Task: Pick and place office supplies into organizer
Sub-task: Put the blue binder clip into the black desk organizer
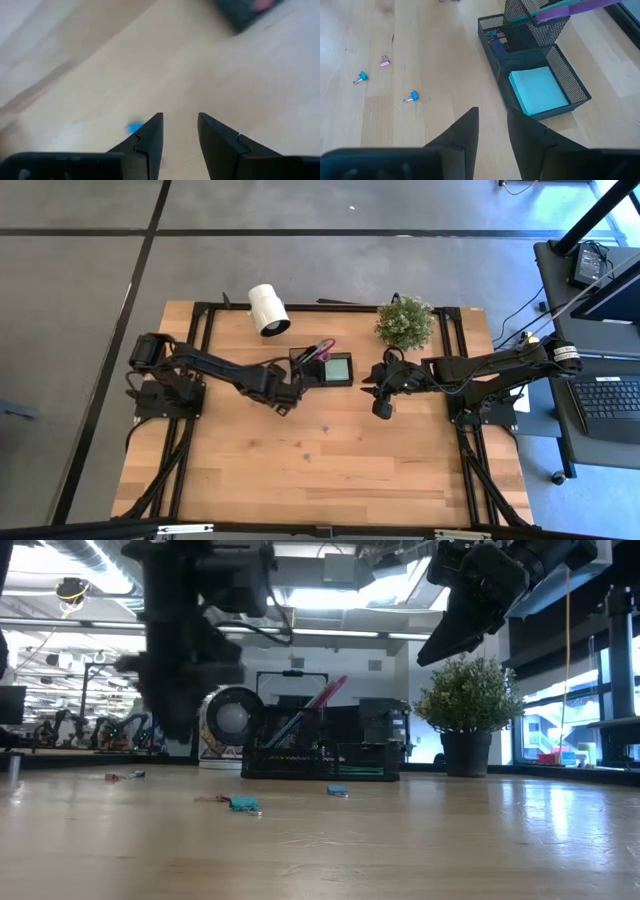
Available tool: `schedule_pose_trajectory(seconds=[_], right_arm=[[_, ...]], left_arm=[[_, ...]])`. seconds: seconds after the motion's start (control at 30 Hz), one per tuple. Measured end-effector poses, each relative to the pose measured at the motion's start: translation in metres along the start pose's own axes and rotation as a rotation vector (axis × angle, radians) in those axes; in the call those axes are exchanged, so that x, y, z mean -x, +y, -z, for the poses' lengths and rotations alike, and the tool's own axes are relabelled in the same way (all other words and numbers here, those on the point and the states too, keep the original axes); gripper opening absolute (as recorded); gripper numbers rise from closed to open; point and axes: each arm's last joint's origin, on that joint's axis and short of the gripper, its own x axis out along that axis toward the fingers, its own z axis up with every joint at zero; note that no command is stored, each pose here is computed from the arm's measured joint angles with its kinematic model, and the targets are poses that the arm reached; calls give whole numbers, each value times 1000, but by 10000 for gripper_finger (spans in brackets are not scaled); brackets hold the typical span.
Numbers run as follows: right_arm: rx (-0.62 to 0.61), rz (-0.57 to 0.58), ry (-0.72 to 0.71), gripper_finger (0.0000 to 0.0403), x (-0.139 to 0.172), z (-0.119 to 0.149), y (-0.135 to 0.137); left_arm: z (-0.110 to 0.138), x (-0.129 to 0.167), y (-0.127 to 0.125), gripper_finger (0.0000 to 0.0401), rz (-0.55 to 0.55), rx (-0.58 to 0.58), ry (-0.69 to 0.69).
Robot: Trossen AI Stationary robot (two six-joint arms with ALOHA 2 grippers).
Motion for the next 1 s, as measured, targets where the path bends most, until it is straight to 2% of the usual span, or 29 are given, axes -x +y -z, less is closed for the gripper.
schedule_pose_trajectory(seconds=[0.13, 0.37, 0.63, 0.87, 1.0], right_arm=[[0, 0, 0, 107, 0, 0, 0], [-1, 0, -1, 107, 0, 0, 0], [0, 0, -1, 107, 0, 0, 0], [3, 0, -1, 107, 0, 0, 0], [3, 0, -1, 107, 0, 0, 0]], left_arm=[[4, 7, 13, 116, -70, -9, 39], [8, 16, 22, 116, -106, -37, 36], [19, 7, 44, 116, -106, 14, 73], [18, -6, 47, 116, -1, 93, 66], [16, -12, 53, 116, -27, 130, 78]])
